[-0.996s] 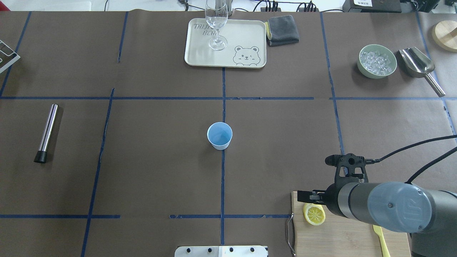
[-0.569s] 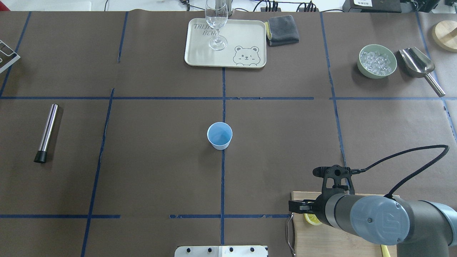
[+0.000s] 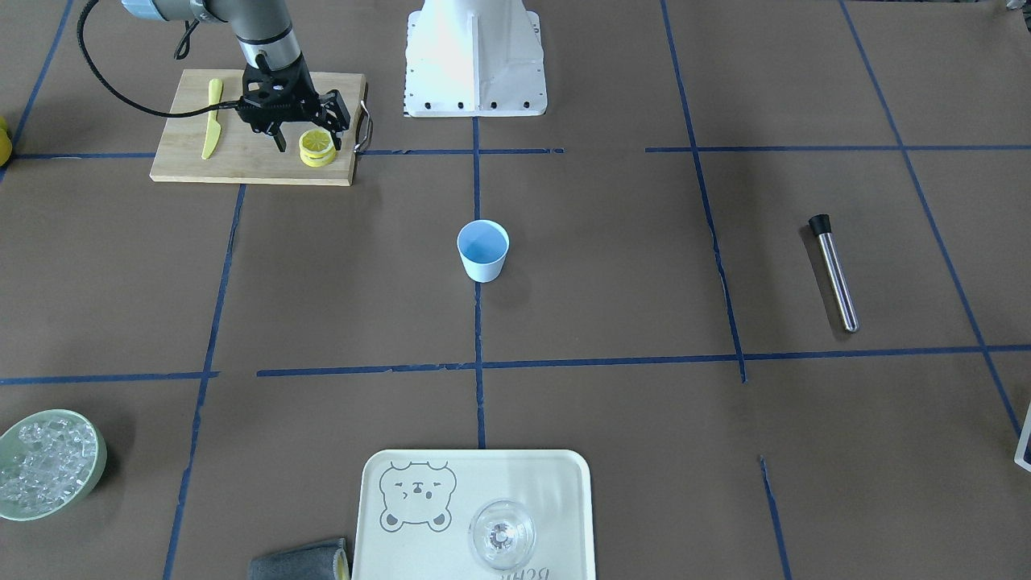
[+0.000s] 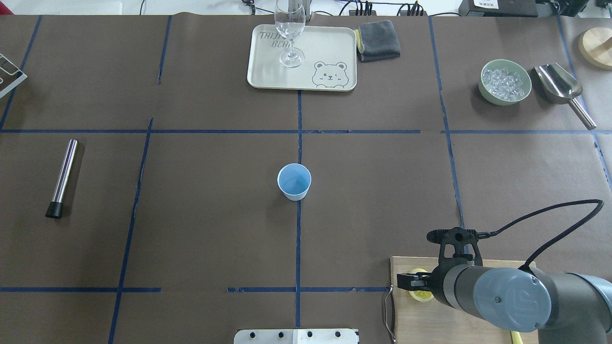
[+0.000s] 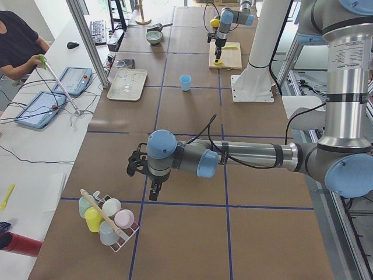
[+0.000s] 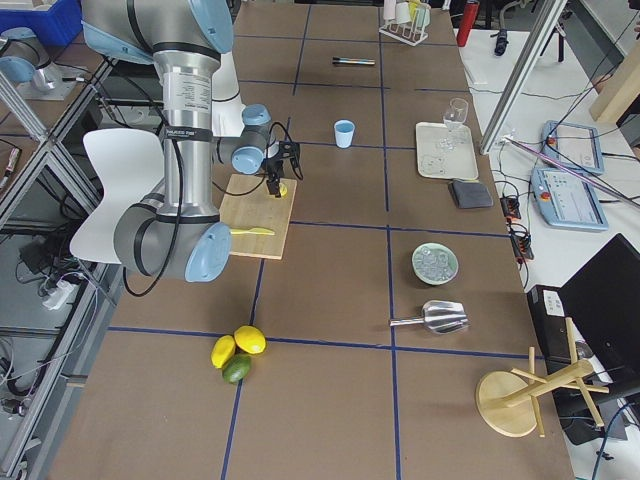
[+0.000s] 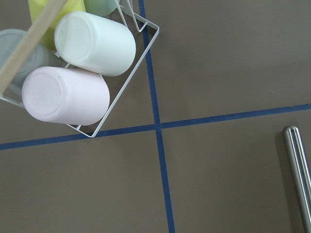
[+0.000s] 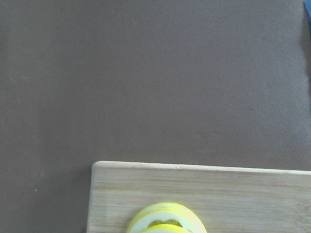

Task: Squeeze lemon into cup
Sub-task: 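Close the right gripper on the yellow lemon slice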

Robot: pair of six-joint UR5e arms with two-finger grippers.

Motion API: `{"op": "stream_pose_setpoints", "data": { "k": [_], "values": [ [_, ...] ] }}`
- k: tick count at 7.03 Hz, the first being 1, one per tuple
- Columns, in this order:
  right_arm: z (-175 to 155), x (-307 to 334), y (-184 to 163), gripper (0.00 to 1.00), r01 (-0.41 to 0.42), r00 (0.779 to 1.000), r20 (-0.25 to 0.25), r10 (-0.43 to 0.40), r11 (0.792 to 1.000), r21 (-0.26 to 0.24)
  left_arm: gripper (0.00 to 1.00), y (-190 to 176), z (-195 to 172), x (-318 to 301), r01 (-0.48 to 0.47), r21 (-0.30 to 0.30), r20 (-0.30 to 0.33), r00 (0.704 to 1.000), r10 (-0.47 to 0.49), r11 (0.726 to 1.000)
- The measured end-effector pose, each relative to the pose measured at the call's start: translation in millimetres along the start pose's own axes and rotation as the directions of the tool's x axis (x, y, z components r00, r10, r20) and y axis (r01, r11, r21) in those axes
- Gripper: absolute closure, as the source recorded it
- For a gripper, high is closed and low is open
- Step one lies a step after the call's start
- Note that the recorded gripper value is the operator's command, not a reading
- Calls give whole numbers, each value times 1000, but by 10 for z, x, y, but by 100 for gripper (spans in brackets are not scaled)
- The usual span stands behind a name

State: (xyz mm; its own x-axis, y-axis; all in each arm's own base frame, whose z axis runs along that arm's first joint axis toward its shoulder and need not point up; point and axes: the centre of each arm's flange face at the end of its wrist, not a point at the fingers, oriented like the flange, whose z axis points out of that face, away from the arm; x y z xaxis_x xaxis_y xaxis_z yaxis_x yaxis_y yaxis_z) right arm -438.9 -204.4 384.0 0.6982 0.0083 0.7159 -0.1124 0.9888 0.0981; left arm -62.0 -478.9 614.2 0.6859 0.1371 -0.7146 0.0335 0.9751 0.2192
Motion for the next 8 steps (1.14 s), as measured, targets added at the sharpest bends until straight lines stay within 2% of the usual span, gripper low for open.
{"op": "stream_pose_setpoints", "data": {
  "k": [8],
  "values": [
    [78, -62, 108, 1, 16, 1000, -1, -16, 1000, -19, 0, 20, -5, 5, -2, 0, 0, 1000, 2, 1000]
  ]
}}
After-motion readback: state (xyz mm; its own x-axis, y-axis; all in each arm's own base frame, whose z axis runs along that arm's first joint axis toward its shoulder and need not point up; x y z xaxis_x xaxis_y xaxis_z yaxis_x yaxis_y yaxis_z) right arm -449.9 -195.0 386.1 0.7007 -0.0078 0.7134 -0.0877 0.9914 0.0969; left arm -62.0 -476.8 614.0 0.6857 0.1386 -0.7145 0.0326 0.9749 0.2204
